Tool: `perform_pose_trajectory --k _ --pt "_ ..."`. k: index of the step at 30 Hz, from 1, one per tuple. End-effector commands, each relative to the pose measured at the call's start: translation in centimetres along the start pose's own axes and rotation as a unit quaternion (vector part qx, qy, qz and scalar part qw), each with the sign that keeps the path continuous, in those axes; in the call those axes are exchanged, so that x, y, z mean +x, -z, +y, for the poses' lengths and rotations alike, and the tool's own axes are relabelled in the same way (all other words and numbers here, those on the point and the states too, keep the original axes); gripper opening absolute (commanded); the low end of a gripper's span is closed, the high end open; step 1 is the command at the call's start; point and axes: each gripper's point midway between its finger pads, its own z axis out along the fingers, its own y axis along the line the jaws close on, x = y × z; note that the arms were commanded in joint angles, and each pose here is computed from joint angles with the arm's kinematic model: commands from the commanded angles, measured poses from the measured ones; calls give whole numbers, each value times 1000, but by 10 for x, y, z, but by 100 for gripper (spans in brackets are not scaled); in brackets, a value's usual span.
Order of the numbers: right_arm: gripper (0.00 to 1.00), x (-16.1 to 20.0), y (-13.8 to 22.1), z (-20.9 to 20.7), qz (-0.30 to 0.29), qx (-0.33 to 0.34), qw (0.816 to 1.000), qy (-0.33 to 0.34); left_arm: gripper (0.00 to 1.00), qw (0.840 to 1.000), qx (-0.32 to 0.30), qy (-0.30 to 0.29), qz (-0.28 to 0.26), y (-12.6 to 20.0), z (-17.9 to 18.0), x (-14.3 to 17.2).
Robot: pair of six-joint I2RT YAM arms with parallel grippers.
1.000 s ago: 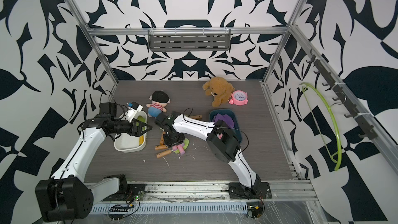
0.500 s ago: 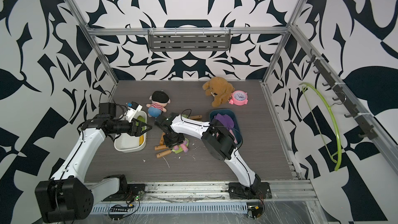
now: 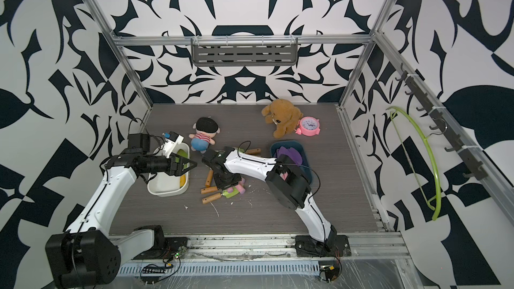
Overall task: Sort the small shovels by color and place them into the storage box
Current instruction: Pick up the shovel from the center of the board.
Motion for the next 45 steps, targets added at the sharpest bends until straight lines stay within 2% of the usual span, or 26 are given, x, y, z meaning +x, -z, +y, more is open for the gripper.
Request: perform_pose_trajectory --k 1,8,13,19,21,24,30,33,35,39,42,45 --pt "15 -19 51 -3 -93 -12 996 7 78 999 30 24 -20 -2 -6 -8" --pt "12 -7 80 13 -166 -32 982 79 76 994 71 73 -41 -8 -12 -23" --pt "12 -5 97 25 -212 -59 970 107 75 992 91 82 -24 -21 -20 -20" --pt "12 -1 108 37 -238 -72 959 140 70 988 110 108 -20 -30 -21 -27" --pt "12 1 109 40 -242 -70 956 149 65 987 110 115 -17 -32 -20 -29" --pt "12 3 109 43 -243 -69 954 158 52 985 116 127 -9 -38 -17 -31" --pt "14 1 115 41 -258 -55 951 163 17 984 127 121 -11 -36 -23 -34" --pt "25 0 126 38 -273 -53 946 166 1 986 121 113 -11 -35 -23 -32" --pt "32 0 136 39 -281 -61 942 174 0 987 117 111 -12 -34 -23 -31" --pt "38 0 155 43 -295 -77 932 194 0 982 126 141 -14 -35 -23 -31" --pt "40 4 168 53 -295 -114 925 210 0 968 147 200 -16 -38 -25 -35" --pt "40 -1 174 45 -295 -112 928 199 0 953 153 263 -12 -42 -21 -35"
